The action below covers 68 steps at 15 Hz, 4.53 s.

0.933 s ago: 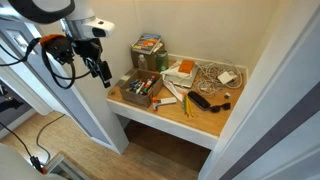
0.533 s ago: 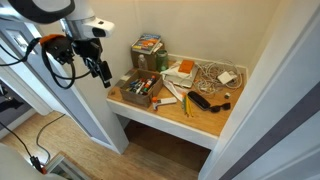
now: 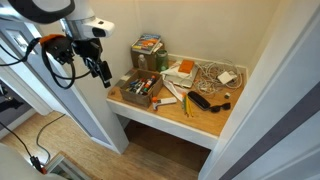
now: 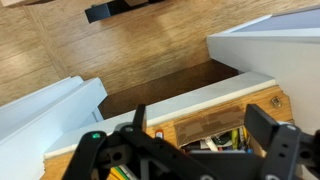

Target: Put the black and grey object inside the box

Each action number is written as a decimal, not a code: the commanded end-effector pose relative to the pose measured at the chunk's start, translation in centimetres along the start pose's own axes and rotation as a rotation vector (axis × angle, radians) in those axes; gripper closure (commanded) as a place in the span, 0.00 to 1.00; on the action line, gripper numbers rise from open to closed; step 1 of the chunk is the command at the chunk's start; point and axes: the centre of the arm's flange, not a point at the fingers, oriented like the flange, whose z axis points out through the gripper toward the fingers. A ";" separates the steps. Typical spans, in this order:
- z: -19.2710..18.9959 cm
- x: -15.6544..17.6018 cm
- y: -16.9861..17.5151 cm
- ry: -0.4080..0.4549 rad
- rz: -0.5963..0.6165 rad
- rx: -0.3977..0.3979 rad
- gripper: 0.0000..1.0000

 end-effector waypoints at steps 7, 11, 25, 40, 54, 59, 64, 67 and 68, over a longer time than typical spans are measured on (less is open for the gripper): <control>-0.5 5.6 3.1 0.059 -0.264 -0.079 0.00; 0.1 12.1 5.2 0.072 -0.489 -0.085 0.00; 8.3 31.5 17.2 0.034 -1.015 -0.060 0.00; 13.3 34.4 17.1 0.033 -1.013 -0.037 0.00; 25.7 44.3 19.3 0.071 -1.007 -0.004 0.00; 28.1 45.8 19.5 0.061 -1.044 -0.010 0.00; 30.5 46.8 19.9 0.068 -1.109 -0.010 0.00; 31.7 47.2 20.3 0.060 -1.159 0.001 0.04; 31.9 47.3 20.4 0.055 -1.170 0.001 0.28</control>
